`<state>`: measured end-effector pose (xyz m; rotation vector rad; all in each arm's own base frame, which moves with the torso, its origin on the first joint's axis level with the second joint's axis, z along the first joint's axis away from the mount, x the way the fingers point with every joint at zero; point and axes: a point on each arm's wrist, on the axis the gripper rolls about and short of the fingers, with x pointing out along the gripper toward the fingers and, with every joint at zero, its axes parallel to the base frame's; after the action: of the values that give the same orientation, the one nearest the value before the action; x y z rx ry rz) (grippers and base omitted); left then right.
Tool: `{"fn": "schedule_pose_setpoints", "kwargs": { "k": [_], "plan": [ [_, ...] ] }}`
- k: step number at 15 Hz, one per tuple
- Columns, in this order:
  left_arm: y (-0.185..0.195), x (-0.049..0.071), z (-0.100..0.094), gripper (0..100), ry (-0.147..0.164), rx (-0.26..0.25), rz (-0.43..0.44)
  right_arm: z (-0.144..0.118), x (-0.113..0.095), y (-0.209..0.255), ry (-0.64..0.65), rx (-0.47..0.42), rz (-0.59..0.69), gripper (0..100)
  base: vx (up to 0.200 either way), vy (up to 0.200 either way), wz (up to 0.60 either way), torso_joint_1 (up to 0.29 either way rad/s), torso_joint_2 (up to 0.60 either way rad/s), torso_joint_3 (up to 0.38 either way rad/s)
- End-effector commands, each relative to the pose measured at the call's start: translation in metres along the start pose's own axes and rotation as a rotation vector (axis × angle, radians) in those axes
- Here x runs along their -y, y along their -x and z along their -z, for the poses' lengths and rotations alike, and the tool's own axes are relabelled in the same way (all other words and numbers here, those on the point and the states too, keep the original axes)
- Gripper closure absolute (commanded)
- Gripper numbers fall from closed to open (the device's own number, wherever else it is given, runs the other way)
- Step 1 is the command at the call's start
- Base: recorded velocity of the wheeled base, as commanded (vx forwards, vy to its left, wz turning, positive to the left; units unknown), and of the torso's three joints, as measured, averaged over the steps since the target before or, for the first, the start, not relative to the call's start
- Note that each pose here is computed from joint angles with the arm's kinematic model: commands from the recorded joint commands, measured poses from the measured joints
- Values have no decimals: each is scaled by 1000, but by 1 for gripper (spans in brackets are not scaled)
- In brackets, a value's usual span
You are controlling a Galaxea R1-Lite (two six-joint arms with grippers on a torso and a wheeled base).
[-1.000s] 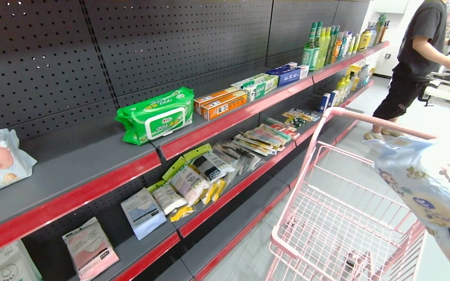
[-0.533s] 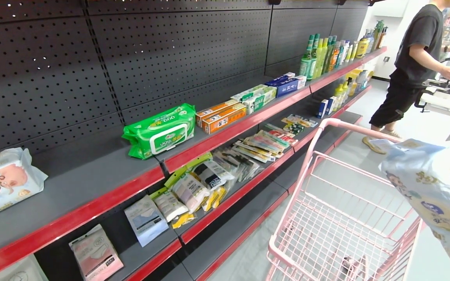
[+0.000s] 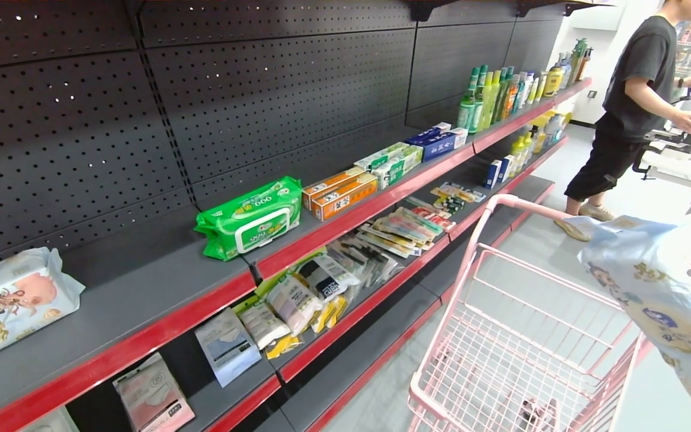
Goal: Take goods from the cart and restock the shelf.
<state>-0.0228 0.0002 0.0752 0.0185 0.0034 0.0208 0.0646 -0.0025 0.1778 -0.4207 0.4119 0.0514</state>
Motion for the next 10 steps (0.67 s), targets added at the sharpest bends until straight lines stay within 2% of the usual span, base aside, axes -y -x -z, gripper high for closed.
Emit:
{"fn": "schedule_pose_setpoints", "kwargs": {
  "k": [1,10],
  "plan": [
    [0,0,0,0,0,-1,-1,0,0,-2,1,-10,-7,100,0,0,0,163,-344,-183],
    [0,0,0,0,0,-1,-1,3,-1,-5,37,-30,-10,100,0,0,0,150,-308,-161]
  ]
}}
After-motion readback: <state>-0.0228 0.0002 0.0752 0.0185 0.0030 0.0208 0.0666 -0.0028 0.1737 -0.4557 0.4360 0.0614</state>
